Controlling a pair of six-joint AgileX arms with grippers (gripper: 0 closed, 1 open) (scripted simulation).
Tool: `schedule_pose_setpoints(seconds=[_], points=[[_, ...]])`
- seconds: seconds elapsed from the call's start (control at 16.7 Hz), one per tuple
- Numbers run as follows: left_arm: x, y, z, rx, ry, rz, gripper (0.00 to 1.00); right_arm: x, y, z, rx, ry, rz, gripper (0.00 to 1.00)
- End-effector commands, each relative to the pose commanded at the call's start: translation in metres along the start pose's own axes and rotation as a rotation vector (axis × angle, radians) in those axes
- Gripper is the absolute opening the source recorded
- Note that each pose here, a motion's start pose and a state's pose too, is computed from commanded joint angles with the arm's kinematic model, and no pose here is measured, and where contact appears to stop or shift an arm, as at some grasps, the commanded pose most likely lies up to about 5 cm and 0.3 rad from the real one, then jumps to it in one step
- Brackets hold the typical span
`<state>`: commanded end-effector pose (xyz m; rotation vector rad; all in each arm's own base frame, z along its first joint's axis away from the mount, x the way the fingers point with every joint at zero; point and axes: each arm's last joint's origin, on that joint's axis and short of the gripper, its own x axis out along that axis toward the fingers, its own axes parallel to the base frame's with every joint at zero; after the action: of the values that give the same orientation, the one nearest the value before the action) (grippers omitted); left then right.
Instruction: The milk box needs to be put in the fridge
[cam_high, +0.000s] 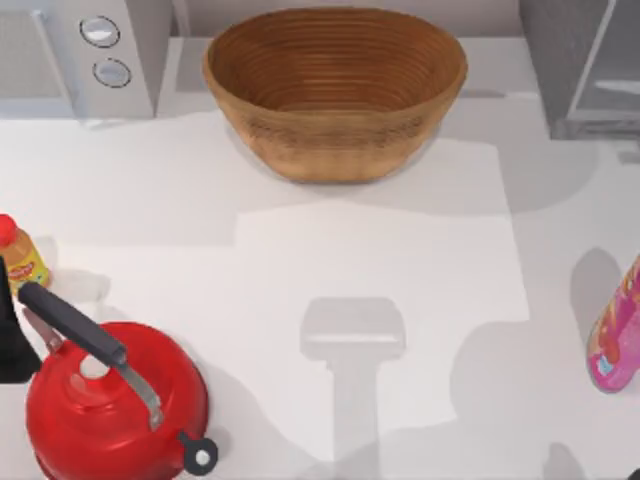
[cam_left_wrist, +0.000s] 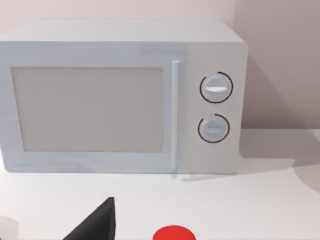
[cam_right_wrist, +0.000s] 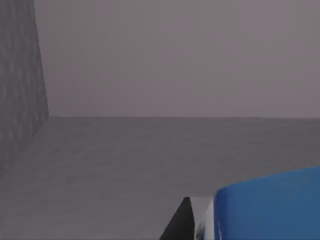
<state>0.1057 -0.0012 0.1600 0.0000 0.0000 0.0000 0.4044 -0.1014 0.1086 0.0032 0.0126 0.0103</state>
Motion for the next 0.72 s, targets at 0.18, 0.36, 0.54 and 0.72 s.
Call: schedule_pose_setpoints(seconds=[0.18,0.36,0.54,0.72], points=[[0.0,0.0,0.0,0.0,0.0,0.0,1.0,0.008,-0.001,-0.001,0.002,0.005,0.0,0.0],[0.0,0.0,0.0,0.0,0.0,0.0,1.0,0.033,-0.001,-0.001,0.0,0.01,0.008,0.0],[0.0,0.0,0.0,0.0,0.0,0.0,1.0,0.065,-0.002,0.005,-0.003,0.003,0.014,0.0],[0.0,0.0,0.0,0.0,0.0,0.0,1.0,0.094,-0.003,0.014,-0.003,-0.006,0.007,0.0]])
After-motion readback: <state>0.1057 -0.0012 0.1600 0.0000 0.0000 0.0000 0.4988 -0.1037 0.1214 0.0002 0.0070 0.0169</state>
